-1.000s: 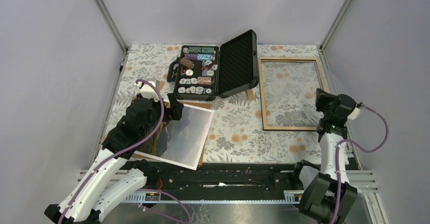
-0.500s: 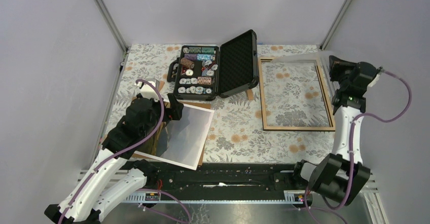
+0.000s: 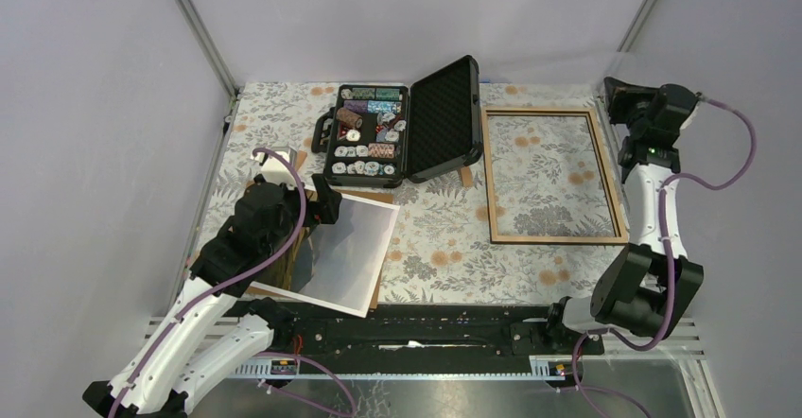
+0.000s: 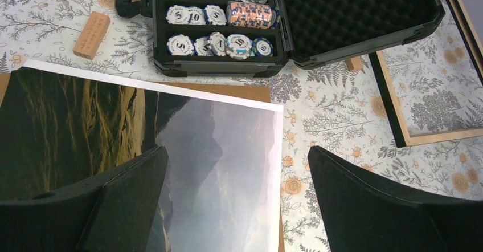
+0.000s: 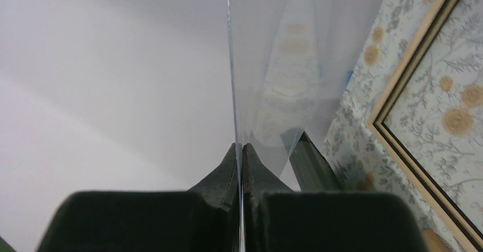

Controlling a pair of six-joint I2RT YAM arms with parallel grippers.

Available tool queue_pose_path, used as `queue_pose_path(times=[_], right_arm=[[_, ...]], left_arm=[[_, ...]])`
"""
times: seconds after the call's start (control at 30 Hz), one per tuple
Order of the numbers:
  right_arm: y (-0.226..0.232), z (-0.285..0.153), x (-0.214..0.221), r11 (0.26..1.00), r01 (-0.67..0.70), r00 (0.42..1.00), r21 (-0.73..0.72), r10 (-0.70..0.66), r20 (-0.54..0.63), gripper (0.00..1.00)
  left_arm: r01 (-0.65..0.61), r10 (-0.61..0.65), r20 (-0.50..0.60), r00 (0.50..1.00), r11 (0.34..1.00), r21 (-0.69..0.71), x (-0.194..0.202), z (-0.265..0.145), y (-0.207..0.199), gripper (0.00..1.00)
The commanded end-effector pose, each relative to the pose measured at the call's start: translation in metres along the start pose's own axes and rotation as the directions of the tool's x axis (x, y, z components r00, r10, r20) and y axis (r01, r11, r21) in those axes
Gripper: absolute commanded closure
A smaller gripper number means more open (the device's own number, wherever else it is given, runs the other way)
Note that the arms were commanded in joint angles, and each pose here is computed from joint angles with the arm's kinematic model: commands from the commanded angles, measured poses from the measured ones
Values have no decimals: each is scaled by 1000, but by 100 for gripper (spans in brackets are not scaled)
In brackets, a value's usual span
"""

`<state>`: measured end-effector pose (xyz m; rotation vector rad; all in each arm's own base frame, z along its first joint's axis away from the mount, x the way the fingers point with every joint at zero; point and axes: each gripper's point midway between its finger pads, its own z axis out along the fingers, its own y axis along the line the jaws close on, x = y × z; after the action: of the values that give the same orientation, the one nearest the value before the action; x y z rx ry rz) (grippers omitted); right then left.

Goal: Put the photo into the frame

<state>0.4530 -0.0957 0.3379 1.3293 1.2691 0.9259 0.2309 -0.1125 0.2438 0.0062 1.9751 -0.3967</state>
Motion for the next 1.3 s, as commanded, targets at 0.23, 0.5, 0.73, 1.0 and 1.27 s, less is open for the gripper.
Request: queue_pose_path(times=[0.23,0.5,0.73,1.0,1.27], right_arm=[[-124,-20,2,992,12,994,123,-26,109,100],[-206,-54,19,970,7,998,243,-23,61,100],[-235,-76,16,955,34,995,294,-60,79,100],[-252,-91,13,945,40,992,325,-76,97,100],[-257,-98,15,944,41,991,326,-79,105,100]], left_arm=[[2,-2,33,999,1000,-9,-8,3,0,1],[0,1,27,1000,1000,-5,-7,3,-1,1],[-5,5,11,1000,1000,3,-4,6,-3,1],[-8,8,1,1000,1000,7,-2,8,-4,1],[-6,6,3,1000,1000,9,-3,8,-4,1]])
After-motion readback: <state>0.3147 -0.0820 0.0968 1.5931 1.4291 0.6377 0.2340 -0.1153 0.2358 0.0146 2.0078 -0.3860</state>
